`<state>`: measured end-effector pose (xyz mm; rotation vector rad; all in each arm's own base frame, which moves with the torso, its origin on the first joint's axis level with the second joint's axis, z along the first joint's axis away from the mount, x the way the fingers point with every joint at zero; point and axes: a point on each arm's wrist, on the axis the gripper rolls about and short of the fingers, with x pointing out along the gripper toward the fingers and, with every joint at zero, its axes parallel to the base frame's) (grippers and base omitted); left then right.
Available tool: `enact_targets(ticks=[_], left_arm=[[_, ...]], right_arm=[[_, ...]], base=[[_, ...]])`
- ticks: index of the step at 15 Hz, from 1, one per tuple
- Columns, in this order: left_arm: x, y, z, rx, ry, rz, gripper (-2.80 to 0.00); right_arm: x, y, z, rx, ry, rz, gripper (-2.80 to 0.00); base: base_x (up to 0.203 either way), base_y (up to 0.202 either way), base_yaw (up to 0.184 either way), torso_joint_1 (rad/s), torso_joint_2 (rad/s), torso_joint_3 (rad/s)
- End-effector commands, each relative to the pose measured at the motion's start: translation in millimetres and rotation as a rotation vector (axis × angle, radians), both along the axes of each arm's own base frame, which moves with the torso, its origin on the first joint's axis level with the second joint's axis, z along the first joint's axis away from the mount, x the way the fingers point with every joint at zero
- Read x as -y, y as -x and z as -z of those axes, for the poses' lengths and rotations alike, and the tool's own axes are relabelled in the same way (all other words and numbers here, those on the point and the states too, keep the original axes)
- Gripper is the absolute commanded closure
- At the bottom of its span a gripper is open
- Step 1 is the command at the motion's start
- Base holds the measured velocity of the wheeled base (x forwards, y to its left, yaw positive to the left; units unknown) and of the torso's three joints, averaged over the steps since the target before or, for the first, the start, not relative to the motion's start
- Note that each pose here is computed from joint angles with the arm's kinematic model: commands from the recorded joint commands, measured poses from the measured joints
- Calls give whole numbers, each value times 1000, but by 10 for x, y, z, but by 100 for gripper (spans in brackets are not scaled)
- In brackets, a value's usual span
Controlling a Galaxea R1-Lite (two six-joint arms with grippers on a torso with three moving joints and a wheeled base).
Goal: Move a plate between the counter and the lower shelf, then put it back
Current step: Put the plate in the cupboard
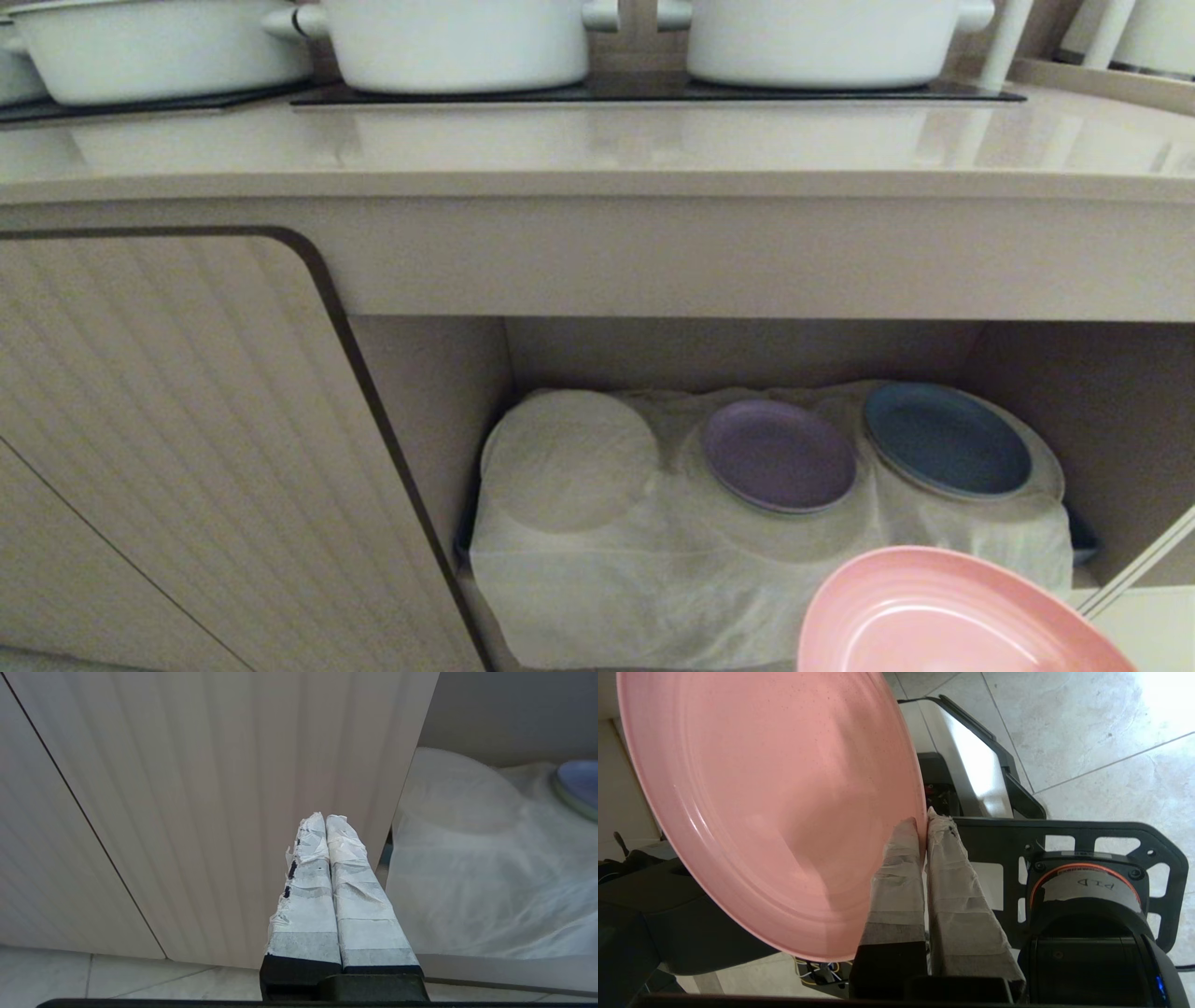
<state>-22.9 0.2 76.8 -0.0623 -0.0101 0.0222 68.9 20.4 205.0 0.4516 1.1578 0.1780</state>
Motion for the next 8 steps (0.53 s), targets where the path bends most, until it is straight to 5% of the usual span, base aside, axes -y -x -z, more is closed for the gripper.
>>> enact_targets(ticks=[1,8], left_arm=[[0,-1,-1,0,1,-2,0],[0,-1,-1,0,1,-1,0]], right_arm=[[2,11,0,-2,-3,1,0],[5,27,3,-10,-2,2,0]], base=[[0,0,0,-107,437,315],[0,0,0,-17,77,57]])
